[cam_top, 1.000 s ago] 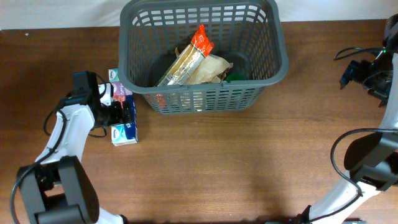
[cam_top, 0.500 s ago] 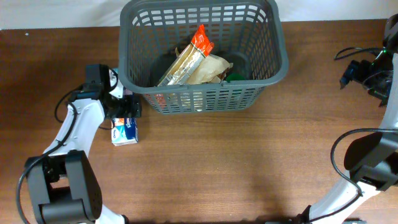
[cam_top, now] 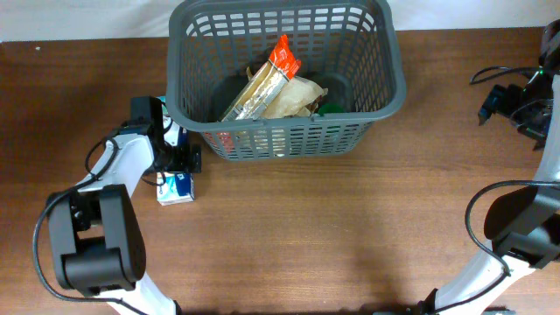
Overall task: Pack container
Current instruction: 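Grasp the Kleenex tissue pack with the left gripper and lift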
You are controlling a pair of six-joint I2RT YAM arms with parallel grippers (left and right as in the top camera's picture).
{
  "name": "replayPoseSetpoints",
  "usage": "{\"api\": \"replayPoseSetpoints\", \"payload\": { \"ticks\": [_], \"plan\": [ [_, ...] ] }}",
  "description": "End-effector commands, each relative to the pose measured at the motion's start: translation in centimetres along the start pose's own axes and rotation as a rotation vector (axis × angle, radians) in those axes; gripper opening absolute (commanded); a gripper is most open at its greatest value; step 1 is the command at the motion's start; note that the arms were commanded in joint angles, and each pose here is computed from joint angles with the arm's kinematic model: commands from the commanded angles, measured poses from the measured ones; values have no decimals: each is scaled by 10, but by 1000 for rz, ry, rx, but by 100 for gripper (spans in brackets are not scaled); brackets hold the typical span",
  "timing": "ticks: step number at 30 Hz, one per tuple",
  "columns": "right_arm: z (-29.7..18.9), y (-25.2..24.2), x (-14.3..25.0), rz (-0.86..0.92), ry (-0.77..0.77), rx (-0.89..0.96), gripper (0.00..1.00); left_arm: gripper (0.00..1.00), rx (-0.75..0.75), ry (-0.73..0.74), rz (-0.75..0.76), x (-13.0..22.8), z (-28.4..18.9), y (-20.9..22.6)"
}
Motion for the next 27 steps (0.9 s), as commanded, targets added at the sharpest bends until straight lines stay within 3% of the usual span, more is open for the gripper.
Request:
{"api": "replayPoseSetpoints", "payload": {
  "ticks": [1,13,15,17,19,20,21,27],
  "plan": [
    [2,-3,-1,4,4,3,99,99,-16,17,10,-2,7,2],
    [2,-3,-1,3,4,3,99,98,-17,21,8,-2,8,3],
    [2,-3,-1,3,4,3,99,89,-17,24,6,-1,8,4],
    [2,-3,-1,4,4,3,99,56,-17,26,5,-1,8,4],
    [2,-3,-1,4,4,3,99,33,-17,28,5,-1,8,4],
    [2,-3,-1,3,4,3,99,12,-17,31,5,0,8,4],
    [2,-3,-1,4,4,3,99,5,-17,33,5,0,8,4],
    [2,-3,-1,4,4,3,99,2,-20,48,-10,-5,-2,7]
  ]
}}
Point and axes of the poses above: each gripper's point midway between its finger pads, its own z axis out along the fingers, its own y axis along the line the jaws close on, x = y × z, the point moved 8 cm from there along -z, back along the fingers, and after that the axes turned 4 degrees about -z, right-handed, at the moved point
